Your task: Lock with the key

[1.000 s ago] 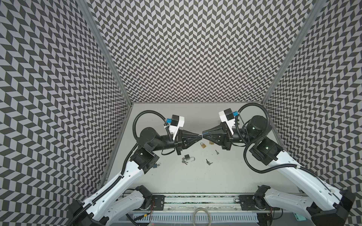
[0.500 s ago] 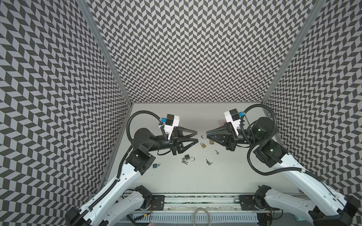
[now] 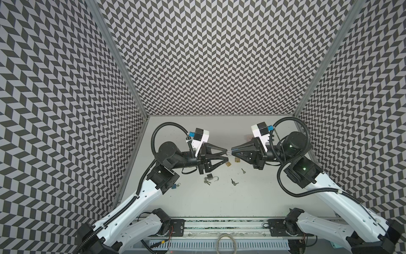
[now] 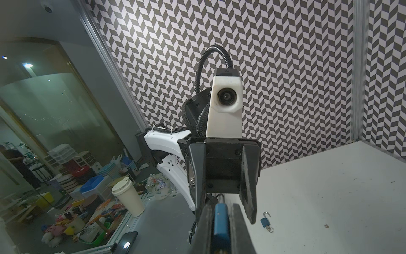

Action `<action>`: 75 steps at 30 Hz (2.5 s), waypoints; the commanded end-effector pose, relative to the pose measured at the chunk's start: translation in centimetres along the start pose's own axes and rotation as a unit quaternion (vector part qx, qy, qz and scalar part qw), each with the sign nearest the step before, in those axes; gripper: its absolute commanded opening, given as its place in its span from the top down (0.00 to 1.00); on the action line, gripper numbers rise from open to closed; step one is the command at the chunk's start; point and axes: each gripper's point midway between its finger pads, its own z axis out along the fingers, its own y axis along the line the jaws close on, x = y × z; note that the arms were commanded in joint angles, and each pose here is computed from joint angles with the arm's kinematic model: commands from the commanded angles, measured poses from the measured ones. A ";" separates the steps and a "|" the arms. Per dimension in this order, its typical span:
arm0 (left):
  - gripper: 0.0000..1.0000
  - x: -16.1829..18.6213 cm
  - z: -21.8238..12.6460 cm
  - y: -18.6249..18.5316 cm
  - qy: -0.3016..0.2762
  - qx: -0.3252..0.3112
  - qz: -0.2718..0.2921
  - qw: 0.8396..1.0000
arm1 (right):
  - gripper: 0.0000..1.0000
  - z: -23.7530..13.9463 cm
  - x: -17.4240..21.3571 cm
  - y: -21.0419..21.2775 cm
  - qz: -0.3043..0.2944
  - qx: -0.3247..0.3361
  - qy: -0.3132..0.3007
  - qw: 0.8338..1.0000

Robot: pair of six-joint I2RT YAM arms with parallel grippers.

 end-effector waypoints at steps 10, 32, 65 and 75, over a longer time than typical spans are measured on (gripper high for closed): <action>0.93 -2.1 0.1 -0.8 -0.022 0.002 0.029 0.999 | 1.00 0.0 -0.8 0.4 -0.018 -0.010 -0.012 1.000; 1.00 0.5 5.4 -3.1 0.030 0.085 0.009 0.996 | 1.00 4.9 3.5 1.0 -0.009 -0.048 0.061 0.997; 0.60 -2.0 0.5 -0.8 -0.017 0.011 0.023 1.000 | 1.00 -0.1 -0.9 1.0 -0.021 -0.002 -0.018 1.000; 0.89 -2.1 0.8 -1.0 -0.019 0.013 0.023 0.999 | 1.00 0.1 -0.5 0.8 -0.014 -0.006 -0.013 1.000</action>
